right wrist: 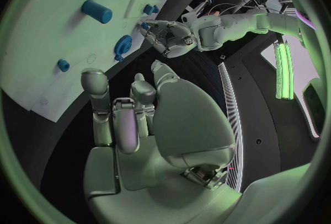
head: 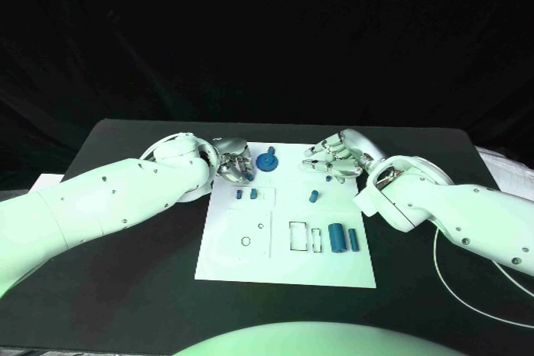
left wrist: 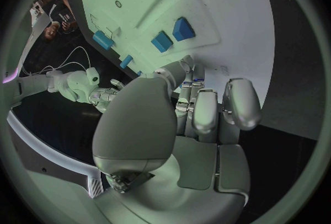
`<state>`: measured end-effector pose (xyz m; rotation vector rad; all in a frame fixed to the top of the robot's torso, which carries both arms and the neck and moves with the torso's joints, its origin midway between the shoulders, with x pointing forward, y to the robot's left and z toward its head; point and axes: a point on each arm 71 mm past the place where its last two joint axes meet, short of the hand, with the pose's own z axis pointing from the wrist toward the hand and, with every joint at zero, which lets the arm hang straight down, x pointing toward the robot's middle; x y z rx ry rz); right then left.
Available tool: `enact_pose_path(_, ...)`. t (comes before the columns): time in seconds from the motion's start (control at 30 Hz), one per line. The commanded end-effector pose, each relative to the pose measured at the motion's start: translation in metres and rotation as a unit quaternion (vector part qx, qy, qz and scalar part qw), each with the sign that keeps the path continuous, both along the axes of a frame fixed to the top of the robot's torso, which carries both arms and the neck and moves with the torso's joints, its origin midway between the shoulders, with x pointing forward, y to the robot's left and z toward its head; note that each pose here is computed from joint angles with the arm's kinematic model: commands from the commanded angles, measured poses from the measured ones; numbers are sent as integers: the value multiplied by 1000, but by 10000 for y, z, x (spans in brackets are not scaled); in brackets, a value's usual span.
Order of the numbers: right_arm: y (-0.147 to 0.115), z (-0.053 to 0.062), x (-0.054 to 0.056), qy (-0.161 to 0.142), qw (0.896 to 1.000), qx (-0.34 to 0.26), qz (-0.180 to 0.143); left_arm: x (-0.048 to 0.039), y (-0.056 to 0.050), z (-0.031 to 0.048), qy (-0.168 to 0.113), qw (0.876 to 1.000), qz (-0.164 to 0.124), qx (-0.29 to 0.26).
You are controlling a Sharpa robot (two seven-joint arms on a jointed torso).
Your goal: Assemble the parts on the task board
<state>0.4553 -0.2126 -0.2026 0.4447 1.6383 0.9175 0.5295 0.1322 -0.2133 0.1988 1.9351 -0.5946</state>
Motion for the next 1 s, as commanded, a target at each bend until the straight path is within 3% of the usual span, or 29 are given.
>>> enact_pose_path(0.03, 16, -5, -6, 0, 1000, -2, 9, 3, 3, -4, 2, 1000, 3, 3)
enact_pose_path(0.5, 7, -8, -3, 1, 1000, -2, 7, 15, 53, -4, 2, 1000, 12, 2)
enact_pose_path(0.73, -53, -28, 21, 2, 1000, -11, -3, 14, 154, 12, 1, 1000, 21, -10)
enact_pose_path(0.87, -116, -31, 38, -12, 999, -43, -1, 14, 255, 81, 6, 996, 40, -81)
enact_pose_path(1.0, -183, -20, 57, -29, 994, -103, 12, 5, 377, 176, 26, 976, 68, -203)
